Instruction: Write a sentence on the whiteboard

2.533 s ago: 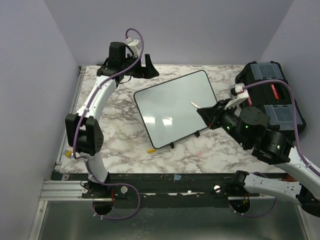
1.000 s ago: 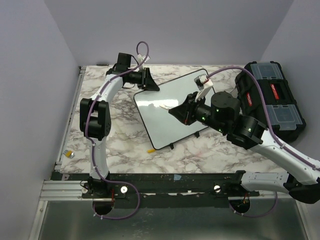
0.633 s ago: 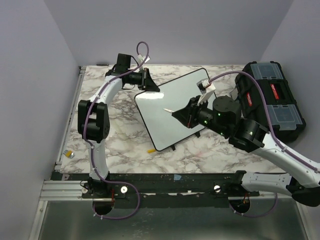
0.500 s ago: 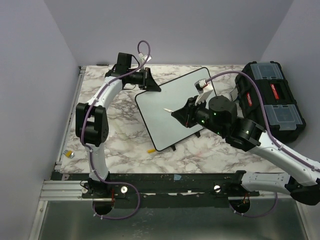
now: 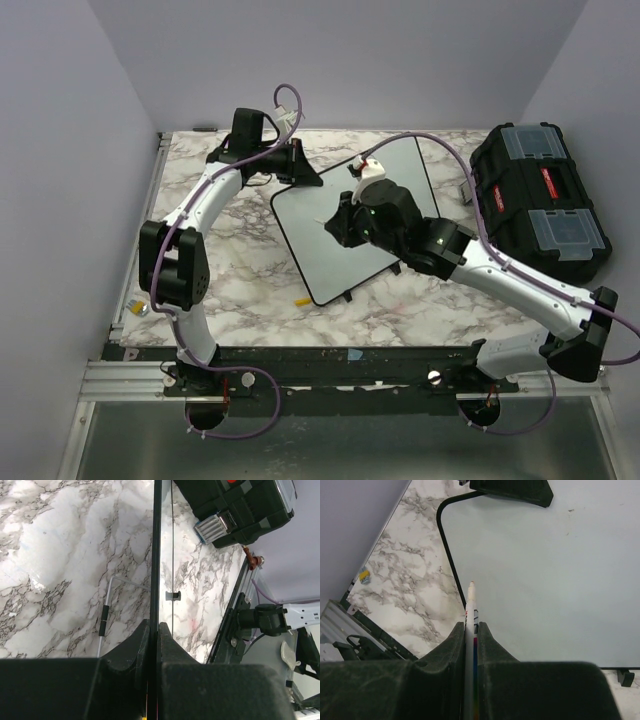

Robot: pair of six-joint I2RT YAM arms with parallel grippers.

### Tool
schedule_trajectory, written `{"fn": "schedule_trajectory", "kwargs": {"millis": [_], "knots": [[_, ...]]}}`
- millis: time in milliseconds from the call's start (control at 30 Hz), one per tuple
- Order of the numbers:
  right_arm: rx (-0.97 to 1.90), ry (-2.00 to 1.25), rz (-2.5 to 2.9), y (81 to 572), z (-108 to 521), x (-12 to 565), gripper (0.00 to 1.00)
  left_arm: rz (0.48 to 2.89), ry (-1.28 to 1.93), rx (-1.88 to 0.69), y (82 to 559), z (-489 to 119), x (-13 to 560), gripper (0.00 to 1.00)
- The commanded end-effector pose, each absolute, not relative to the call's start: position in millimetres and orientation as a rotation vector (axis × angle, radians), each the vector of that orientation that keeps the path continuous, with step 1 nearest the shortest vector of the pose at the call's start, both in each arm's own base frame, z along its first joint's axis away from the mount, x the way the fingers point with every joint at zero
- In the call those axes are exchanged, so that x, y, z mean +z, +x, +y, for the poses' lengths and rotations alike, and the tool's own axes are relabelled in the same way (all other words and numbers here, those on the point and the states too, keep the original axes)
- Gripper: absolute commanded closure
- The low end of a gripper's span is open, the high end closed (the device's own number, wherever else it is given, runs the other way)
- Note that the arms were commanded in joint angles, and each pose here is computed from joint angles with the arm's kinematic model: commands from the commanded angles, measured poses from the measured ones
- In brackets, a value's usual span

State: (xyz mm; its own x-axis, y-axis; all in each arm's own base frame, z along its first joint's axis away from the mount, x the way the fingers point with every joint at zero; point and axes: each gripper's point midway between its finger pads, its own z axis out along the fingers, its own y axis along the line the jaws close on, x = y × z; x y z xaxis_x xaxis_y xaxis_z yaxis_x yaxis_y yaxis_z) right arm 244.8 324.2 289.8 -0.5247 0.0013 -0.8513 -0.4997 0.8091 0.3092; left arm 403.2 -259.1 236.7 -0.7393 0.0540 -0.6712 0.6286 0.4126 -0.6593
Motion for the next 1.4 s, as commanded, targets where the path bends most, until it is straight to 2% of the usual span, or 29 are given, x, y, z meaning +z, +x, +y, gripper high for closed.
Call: {"fn": "schedule_trajectory", "kwargs": {"millis": [0,400,1367], "knots": [[0.627,-0.340,2.042,257.9,331.4,292.2,0.99,1.979,0.652,-1.203,409.8,-257.5,260.1,1.00],[0.549,-0.304,2.082,279.8,348.0,270.0,0.99,1.957,0.693,-1.214,402.1,-257.4,253.0,1.00],[0.461,-0.273,2.054,314.0,373.4,256.2,1.00,1.999,0.638,-1.199,408.6,-256.8,248.5,1.00]]}}
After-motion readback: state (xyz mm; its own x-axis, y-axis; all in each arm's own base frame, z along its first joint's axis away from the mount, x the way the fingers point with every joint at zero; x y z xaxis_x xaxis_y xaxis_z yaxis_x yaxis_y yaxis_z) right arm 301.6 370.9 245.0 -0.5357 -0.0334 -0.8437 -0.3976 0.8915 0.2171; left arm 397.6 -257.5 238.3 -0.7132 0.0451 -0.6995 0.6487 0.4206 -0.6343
